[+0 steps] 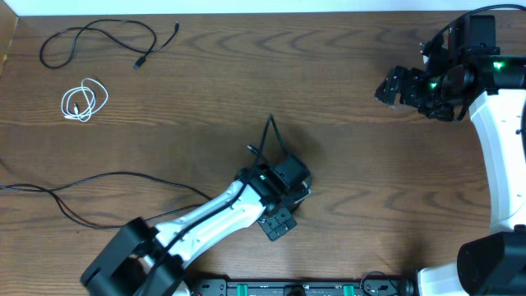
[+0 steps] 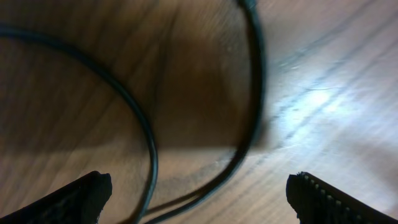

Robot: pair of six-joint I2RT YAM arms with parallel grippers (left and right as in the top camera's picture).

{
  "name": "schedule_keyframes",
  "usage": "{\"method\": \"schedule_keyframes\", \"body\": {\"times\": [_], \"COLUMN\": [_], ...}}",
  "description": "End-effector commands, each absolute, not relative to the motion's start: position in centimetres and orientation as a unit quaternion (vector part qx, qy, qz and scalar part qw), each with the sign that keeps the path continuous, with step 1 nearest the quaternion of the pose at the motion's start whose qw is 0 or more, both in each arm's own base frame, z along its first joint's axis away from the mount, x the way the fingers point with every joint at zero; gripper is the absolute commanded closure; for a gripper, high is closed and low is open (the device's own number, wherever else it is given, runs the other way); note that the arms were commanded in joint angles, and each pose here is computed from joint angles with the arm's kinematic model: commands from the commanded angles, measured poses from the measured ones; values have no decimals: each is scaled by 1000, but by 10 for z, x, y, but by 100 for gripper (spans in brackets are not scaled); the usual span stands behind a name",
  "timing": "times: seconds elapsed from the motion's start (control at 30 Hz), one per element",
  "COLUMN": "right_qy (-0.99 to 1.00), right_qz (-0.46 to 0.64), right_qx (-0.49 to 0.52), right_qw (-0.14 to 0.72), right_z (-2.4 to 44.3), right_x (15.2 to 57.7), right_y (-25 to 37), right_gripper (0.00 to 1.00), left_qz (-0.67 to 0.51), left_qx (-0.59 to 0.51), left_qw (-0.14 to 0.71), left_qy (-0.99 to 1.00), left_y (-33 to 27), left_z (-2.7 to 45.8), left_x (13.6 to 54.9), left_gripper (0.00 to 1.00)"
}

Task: Untangle cables
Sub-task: 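Move the left gripper right to the black cable end near center, then grasp the black cable end at center with the left gripper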

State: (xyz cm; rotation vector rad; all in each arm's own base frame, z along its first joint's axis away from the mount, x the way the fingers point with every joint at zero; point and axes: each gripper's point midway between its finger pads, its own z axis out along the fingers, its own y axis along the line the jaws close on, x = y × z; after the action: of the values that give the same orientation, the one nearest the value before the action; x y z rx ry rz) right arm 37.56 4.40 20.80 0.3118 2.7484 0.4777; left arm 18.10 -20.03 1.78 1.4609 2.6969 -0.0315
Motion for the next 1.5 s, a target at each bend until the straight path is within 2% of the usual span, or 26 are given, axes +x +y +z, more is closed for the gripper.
{"method": "schedule_keyframes", "body": {"times": [0.0, 0.1, 0.3, 0.67, 0.8, 1.1, 1.13, 1.2, 1.33, 1.47], "right_qy": [962, 961, 961, 963, 963, 964, 964, 964, 964, 964], "right_qz": [182, 184, 184, 183, 183, 185, 185, 184, 185, 185], "right_qx": [96, 96, 96, 97, 97, 98, 98, 99, 98, 98], "right_qw": [179, 180, 181, 170, 170, 164, 163, 162, 164, 165], "right_z": [219, 219, 219, 217, 217, 216, 216, 216, 217, 217], "right_x": [378, 379, 379, 374, 374, 371, 371, 370, 371, 372], "right_y": [49, 49, 49, 49, 49, 50, 50, 50, 50, 50], "right_gripper": [1, 1, 1, 1, 1, 1, 1, 1, 1, 1], "left_qz": [11, 6, 6, 39, 42, 15, 16, 16, 26, 22], "left_qx": [495, 507, 534, 530, 527, 485, 479, 466, 452, 434], "left_qw": [26, 2, 6, 23, 14, -1, -3, -3, -5, 9], "left_qy": [868, 862, 845, 847, 849, 874, 878, 885, 892, 901], "left_y": [-198, -198, -206, -196, -193, -181, -177, -170, -160, -164], "left_z": [9, 0, -3, -17, -22, -26, -27, -29, -31, -31], "left_x": [185, 176, 172, 185, 184, 191, 192, 196, 201, 207], "left_gripper": [5, 5, 6, 6, 19, 20, 24, 41, 55, 81]}}
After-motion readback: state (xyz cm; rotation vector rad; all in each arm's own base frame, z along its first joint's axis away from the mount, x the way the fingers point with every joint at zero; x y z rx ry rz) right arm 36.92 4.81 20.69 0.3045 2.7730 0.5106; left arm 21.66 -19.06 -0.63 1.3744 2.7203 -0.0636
